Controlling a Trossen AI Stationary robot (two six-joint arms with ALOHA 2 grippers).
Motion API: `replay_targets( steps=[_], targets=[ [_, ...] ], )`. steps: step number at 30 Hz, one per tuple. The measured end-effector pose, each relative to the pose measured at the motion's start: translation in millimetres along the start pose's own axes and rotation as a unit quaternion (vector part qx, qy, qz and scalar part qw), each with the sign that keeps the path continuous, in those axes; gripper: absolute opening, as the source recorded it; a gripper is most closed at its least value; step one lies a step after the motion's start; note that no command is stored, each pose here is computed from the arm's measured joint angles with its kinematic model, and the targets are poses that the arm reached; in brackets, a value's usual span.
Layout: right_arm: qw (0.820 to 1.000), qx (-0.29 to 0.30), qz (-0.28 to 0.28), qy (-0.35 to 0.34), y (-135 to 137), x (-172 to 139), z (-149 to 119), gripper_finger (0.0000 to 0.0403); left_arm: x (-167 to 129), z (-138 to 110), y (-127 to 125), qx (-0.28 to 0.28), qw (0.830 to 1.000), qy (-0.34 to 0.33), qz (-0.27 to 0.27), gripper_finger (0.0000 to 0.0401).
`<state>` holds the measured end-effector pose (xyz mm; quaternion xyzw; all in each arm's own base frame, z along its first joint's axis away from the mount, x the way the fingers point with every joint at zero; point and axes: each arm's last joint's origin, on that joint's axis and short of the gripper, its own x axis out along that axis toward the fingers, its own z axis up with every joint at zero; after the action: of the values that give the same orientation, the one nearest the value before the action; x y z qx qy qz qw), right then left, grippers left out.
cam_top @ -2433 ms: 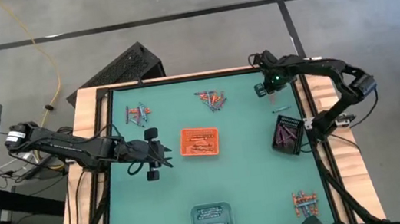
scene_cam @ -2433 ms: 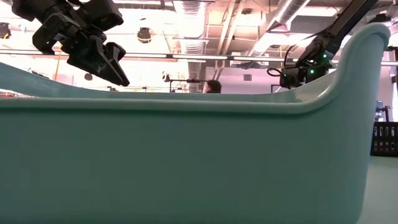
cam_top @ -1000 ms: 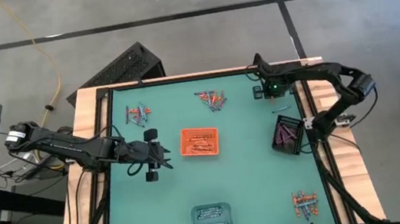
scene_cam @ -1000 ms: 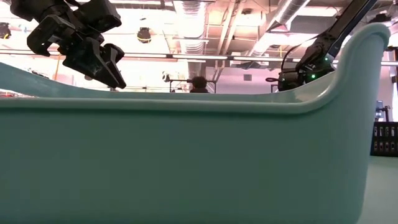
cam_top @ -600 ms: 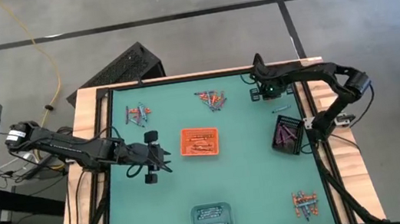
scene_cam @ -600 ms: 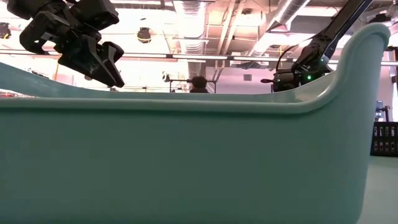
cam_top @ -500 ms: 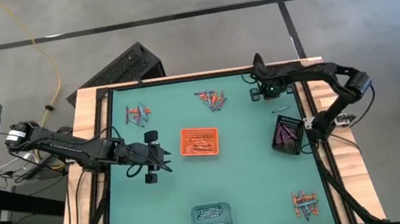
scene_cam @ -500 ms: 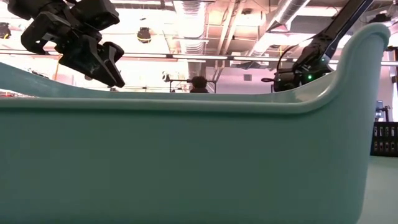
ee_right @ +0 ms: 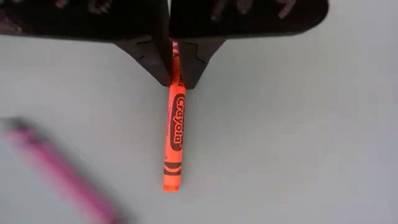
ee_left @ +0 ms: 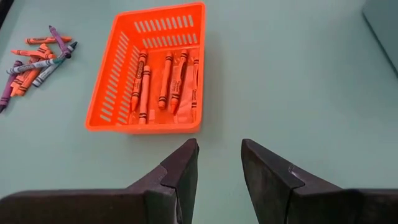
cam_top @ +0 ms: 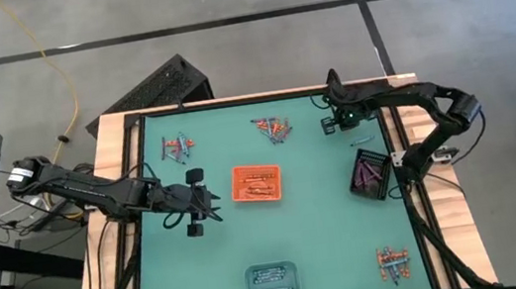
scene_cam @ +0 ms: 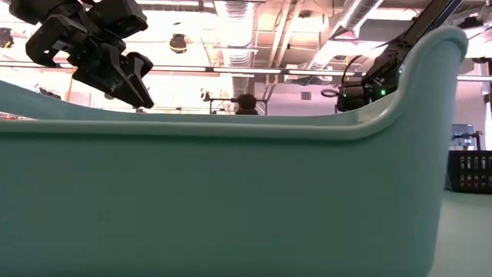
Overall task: Sort crayons
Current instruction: Put the orange crayon into the orange bin
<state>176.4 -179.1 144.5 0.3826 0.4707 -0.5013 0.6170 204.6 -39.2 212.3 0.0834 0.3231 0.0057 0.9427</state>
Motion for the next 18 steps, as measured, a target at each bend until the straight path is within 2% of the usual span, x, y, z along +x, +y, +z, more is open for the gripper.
replay_targets(
  steps=[4, 7, 10, 14, 18],
  targets=[
    [0.998, -0.048, 0.047, -0.014, 15, -14, -2, 0.0001, 0, 0, 0, 0.0, 1.0, 0.0, 0.0, 0.0114],
    [0.994, -0.087, 0.058, -0.028, 29, -24, -5, 0.0001, 0, 0, 0, -0.002, 1.0, 0.0, 0.0, 0.0114],
    [0.984, -0.145, 0.09, -0.044, 49, -35, -10, 0.0, 0, 0, 0, -0.002, 1.0, 0.0, 0.0, 0.0114],
    [0.955, -0.239, 0.159, -0.076, 83, -51, -25, 0.0, 0, 0, 0, -0.002, 1.0, 0.0, 0.001, 0.0114],
    [0.899, -0.333, 0.254, -0.13, 121, -74, -45, 0.0, 0, 0, 0, 0.001, 1.0, -0.001, 0.001, 0.0114]
  ],
)
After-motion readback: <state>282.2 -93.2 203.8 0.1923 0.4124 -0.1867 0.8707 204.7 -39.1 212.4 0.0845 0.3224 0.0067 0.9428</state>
